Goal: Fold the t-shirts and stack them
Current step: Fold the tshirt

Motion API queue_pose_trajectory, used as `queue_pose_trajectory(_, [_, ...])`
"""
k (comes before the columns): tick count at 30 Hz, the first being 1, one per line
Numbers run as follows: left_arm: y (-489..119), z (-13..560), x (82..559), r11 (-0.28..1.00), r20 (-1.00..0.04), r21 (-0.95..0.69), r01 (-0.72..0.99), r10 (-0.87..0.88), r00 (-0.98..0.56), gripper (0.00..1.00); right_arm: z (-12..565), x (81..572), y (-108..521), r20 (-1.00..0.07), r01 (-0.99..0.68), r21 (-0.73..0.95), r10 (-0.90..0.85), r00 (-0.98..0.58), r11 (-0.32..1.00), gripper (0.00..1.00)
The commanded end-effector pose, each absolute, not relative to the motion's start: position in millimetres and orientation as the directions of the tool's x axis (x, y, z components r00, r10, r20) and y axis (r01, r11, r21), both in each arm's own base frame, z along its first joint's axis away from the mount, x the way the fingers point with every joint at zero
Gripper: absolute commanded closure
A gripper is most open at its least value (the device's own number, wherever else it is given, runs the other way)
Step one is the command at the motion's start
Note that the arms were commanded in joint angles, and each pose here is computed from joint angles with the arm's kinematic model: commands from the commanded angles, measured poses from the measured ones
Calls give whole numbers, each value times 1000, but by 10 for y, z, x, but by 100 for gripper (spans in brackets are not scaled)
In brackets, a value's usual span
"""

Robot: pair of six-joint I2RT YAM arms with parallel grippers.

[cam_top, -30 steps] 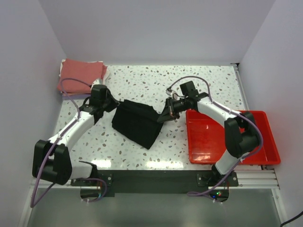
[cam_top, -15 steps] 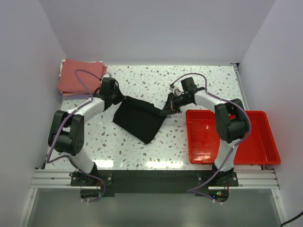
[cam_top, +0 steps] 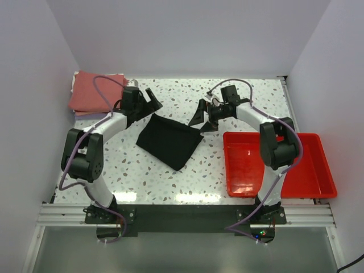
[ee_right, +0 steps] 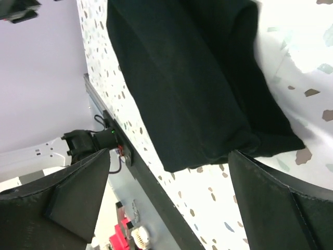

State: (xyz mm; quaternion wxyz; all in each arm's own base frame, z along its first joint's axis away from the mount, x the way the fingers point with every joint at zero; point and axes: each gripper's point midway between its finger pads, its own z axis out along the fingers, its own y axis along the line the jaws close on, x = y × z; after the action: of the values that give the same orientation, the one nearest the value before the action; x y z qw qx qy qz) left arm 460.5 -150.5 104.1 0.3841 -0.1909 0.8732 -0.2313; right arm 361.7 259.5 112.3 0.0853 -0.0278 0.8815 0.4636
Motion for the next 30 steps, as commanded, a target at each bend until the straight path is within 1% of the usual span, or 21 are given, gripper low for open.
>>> queue_pose_trajectory(1, [-1548, 1771, 4626, 806, -678, -592, -15, -509, -530, 0, 1660, 3556, 2683, -314, -271, 812, -4, -950, 517, 1])
queue_pose_trajectory(4, [-1545, 1858, 4418, 812, -685, -583, -13, -500, -530, 0, 1771, 3325, 2744, -351, -318, 790, -40, -936, 525, 1])
queue_pose_trajectory(8, [-1456, 1852, 4095, 814, -678, -579, -39, -508, -532, 0, 1695, 3000, 2955, -396, -392, 706, -130, -909, 589, 1])
queue_pose_trajectory(10, [-1410, 1841, 3938, 808, -680, -588, -38, -519, -518, 0, 1670, 2873, 3125, -422, -445, 687, -184, -888, 574, 1])
queue_pose_trajectory(14, [-1386, 1717, 3802, 807, -665, -588, -51, -519, -537, 0, 1447, 2881, 3360, -400, -444, 680, -212, -892, 584, 1])
queue_pose_trajectory(16, [-1410, 1635, 3764, 805, -651, -591, -51, -513, -559, 0, 1409, 2976, 3468, -426, -470, 659, -223, -877, 587, 1])
queue_pose_trajectory(18, [-1414, 1575, 3757, 806, -643, -589, -59, -511, -571, 0, 1251, 3070, 3541, -418, -469, 651, -233, -878, 597, 1])
queue_pose_trajectory(19, [-1418, 1569, 3758, 804, -641, -591, -60, -513, -571, 0, 1295, 3182, 3602, -449, -488, 642, -227, -865, 591, 1])
queue_pose_trajectory(21, [-1424, 1540, 3760, 805, -638, -590, -60, -510, -577, 0, 1194, 3387, 3689, -459, -493, 621, -228, -859, 610, 1])
queue_pose_trajectory(22, [-1430, 1528, 3759, 806, -637, -589, -61, -509, -579, 0, 1132, 3492, 3663, -464, -484, 588, -220, -858, 648, 1])
queue_pose_trajectory(23, [-1441, 1553, 3803, 802, -645, -596, -47, -513, -566, 0, 1151, 3671, 3679, -499, -484, 547, -198, -843, 684, 1])
queue_pose_trajectory(24, [-1450, 1536, 3808, 801, -644, -596, -44, -511, -569, 0, 1017, 3759, 3676, -498, -472, 524, -194, -845, 709, 1])
queue_pose_trajectory(25, [-1463, 1538, 3828, 799, -646, -600, -37, -511, -567, 0, 970, 3918, 3659, -527, -464, 491, -172, -832, 738, 1])
queue_pose_trajectory(26, [-1484, 1487, 3838, 800, -640, -599, -35, -505, -579, 0, 941, 4003, 3646, -530, -439, 481, -147, -835, 759, 1])
queue_pose_trajectory(27, [-1491, 1467, 3849, 801, -640, -598, -33, -501, -583, 0, 958, 4089, 3663, -544, -435, 477, -133, -829, 764, 1])
queue_pose_trajectory(30, [-1516, 1361, 3890, 804, -633, -593, -33, -491, -598, 0, 815, 4234, 3682, -539, -404, 499, -90, -837, 767, 1])
